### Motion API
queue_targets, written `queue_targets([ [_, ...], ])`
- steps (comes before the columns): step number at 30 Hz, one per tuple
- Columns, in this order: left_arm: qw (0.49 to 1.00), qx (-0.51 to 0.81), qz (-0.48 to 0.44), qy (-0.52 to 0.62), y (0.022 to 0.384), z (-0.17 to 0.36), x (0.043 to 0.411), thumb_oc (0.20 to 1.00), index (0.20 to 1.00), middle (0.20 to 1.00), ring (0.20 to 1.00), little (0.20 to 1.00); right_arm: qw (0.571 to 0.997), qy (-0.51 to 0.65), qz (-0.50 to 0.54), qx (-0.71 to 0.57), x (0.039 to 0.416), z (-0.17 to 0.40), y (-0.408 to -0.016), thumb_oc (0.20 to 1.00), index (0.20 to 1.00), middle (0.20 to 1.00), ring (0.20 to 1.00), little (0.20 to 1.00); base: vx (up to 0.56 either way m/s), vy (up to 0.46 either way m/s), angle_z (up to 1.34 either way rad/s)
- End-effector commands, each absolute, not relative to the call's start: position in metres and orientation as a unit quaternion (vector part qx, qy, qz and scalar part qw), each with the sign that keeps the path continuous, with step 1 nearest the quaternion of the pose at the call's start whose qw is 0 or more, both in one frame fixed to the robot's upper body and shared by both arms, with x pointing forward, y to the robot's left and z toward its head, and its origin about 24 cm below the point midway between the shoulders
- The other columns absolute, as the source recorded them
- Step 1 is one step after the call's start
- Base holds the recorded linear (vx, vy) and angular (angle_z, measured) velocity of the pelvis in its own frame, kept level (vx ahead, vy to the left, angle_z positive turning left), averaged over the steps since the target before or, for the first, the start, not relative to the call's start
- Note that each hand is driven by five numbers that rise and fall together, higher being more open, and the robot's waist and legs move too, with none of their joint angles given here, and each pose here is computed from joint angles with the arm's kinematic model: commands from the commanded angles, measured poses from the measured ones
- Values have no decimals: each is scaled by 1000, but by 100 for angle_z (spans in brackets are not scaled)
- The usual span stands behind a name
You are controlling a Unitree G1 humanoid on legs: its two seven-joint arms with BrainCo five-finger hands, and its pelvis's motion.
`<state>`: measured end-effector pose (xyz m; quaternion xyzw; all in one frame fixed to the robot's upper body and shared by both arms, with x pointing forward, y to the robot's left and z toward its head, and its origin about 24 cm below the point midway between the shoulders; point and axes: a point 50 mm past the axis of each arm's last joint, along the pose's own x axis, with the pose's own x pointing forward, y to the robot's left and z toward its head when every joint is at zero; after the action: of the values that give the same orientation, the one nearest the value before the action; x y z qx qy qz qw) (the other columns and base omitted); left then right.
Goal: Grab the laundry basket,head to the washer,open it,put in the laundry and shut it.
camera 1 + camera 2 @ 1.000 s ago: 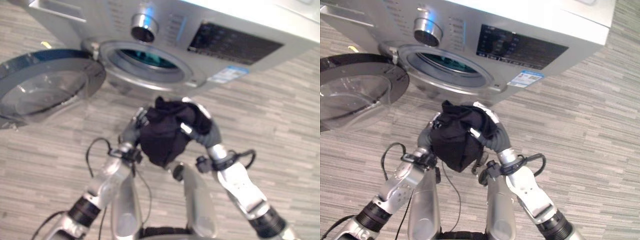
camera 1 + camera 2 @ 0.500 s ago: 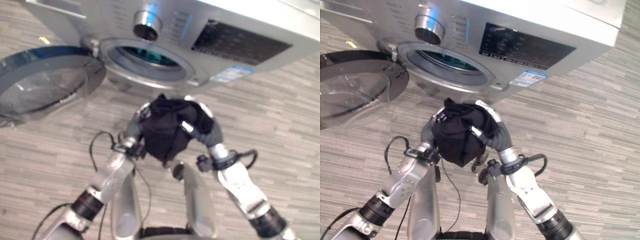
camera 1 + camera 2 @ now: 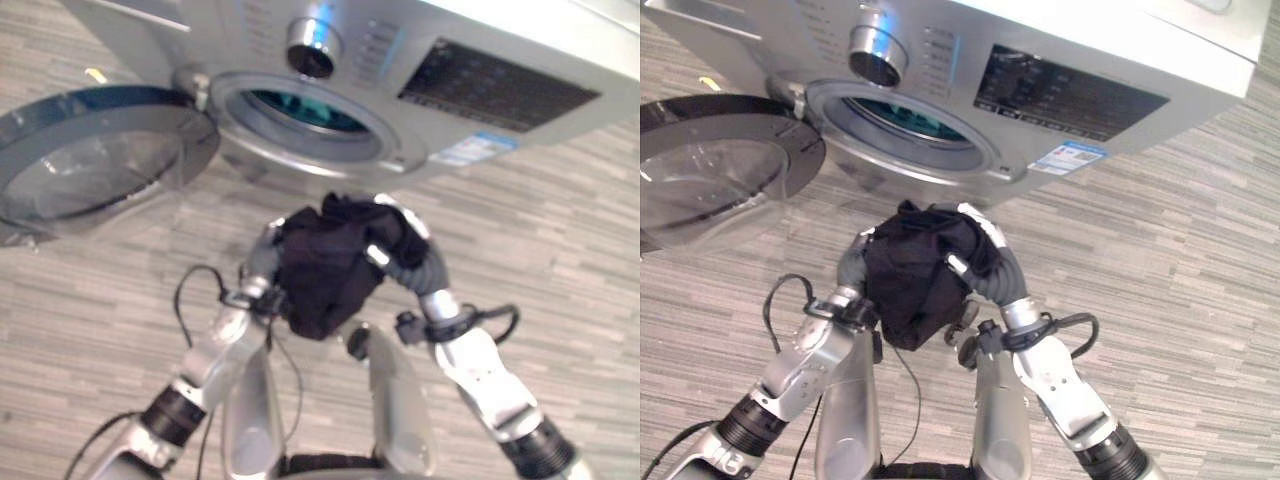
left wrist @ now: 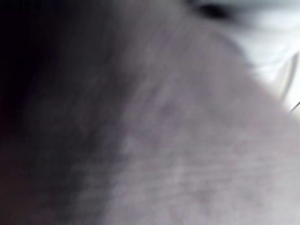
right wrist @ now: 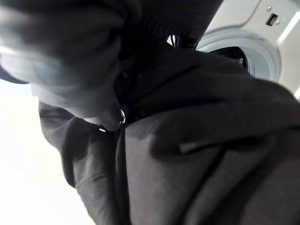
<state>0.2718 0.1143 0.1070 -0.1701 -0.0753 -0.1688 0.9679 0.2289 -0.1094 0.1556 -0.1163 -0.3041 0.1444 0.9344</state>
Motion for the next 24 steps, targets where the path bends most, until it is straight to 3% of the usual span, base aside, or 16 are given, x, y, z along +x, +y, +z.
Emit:
queue_targets([
  [1,957,-178,-178,-146,113,131,257,200,200,200,200,200,915,-372,122,-94,214,180,-116,1000,1000,1000,1000,1000,0,0,0],
  [9,960,-174,-166,-143,115,128,259,200,200,200,200,200,923,-359,106,-91,217,175,-121,1000,1000,1000,1000,1000,0,0,0],
  [19,969,-159,-125,-139,120,121,272,200,200,200,200,200,949,-218,-65,-216,205,120,-200,1000,1000,1000,1000,1000,-5,3,-3],
  [24,970,-160,-131,-124,110,118,283,200,200,200,200,200,950,-183,-101,-234,206,108,-216,1000,1000,1000,1000,1000,-14,17,-17],
])
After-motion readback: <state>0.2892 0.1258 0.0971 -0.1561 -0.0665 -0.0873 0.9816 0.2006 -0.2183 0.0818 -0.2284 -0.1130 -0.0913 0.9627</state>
